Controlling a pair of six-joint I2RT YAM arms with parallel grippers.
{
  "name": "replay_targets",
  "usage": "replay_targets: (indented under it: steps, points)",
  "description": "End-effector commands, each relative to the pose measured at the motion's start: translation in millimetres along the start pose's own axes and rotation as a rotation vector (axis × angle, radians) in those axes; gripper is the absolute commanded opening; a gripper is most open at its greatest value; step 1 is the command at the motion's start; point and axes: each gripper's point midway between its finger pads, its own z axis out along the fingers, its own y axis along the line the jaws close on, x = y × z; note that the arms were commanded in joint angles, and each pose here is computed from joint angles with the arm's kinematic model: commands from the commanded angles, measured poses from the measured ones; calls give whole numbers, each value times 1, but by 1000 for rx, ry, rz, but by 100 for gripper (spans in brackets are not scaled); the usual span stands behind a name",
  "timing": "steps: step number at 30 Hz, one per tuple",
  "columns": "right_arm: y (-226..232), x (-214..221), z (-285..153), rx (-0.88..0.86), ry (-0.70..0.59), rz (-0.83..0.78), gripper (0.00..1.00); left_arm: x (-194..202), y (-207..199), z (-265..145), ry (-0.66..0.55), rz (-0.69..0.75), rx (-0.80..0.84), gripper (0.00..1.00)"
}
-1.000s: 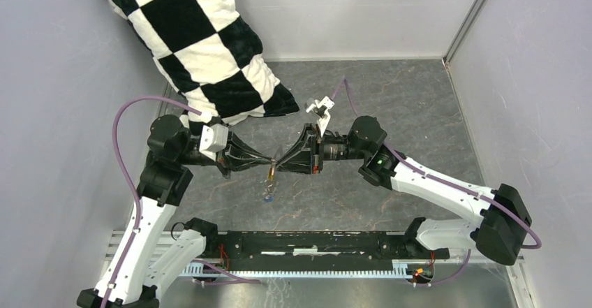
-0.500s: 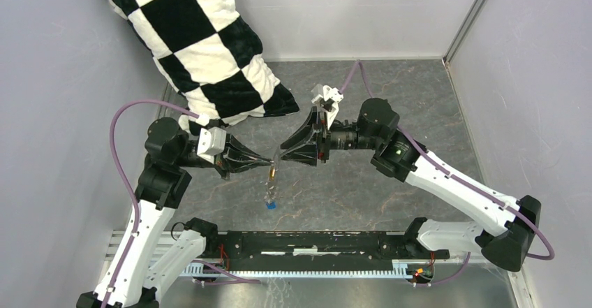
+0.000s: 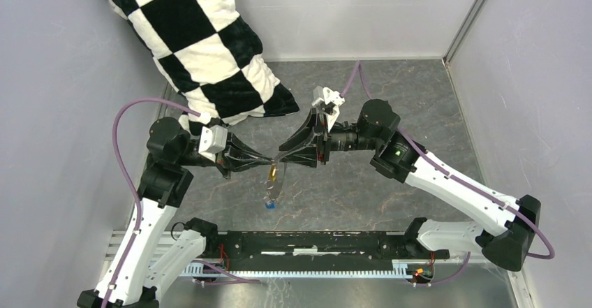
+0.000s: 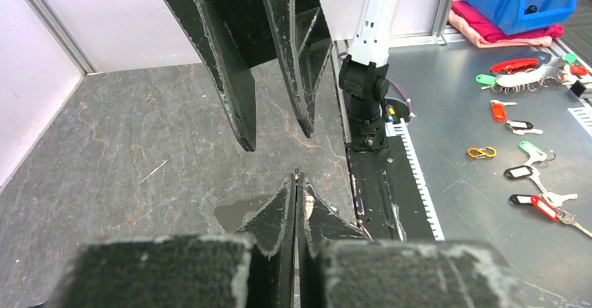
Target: Put the keys on the keyring
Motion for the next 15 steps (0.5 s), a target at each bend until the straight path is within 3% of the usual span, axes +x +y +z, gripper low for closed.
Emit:
replay_targets:
  steps: [1, 12, 15]
  points:
    - [3, 1, 4, -26, -9, -39, 40, -11, 3, 1, -22, 22, -11, 2]
    - [-2, 10, 9, -9, 2, -30, 39, -19, 4, 2, -39, 23, -16, 2]
    - [-1, 9, 10, -18, -12, -28, 35, -20, 4, 1, -40, 24, -18, 2]
